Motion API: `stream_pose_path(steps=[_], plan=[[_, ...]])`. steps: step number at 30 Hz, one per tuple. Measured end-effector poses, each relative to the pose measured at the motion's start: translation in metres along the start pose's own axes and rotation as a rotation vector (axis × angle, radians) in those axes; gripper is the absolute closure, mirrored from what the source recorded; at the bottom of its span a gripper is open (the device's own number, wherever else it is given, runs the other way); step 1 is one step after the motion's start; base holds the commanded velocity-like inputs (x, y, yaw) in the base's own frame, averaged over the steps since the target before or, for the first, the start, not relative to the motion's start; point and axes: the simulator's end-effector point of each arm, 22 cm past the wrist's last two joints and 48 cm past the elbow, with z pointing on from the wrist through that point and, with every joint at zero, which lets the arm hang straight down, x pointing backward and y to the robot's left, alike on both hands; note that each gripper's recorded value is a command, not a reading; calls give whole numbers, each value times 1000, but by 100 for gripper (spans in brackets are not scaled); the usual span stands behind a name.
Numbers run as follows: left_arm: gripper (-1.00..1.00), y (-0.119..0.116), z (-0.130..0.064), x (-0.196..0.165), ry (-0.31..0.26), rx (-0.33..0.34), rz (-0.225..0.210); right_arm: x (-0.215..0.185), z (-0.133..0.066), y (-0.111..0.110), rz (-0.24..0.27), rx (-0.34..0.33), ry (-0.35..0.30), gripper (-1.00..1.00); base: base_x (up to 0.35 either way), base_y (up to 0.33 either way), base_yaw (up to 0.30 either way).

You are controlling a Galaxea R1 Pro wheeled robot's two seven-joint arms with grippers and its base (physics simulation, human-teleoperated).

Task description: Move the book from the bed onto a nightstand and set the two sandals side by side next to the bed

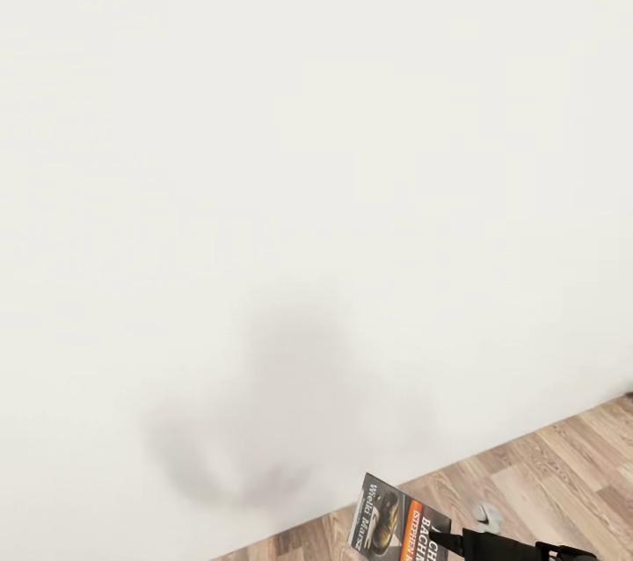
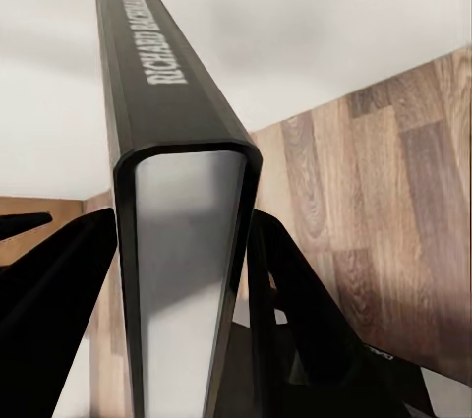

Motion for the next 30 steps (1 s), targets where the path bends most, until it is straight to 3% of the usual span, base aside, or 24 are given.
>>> stream_pose_path(steps=[25, 30], plan=[[-100, 0, 0, 0, 0, 0, 0, 0, 0, 0, 0, 0, 0, 100, 0, 0, -217], [-100, 0, 0, 0, 0, 0, 1, 0, 0, 0, -1, 0, 0, 100, 179, 0, -205]])
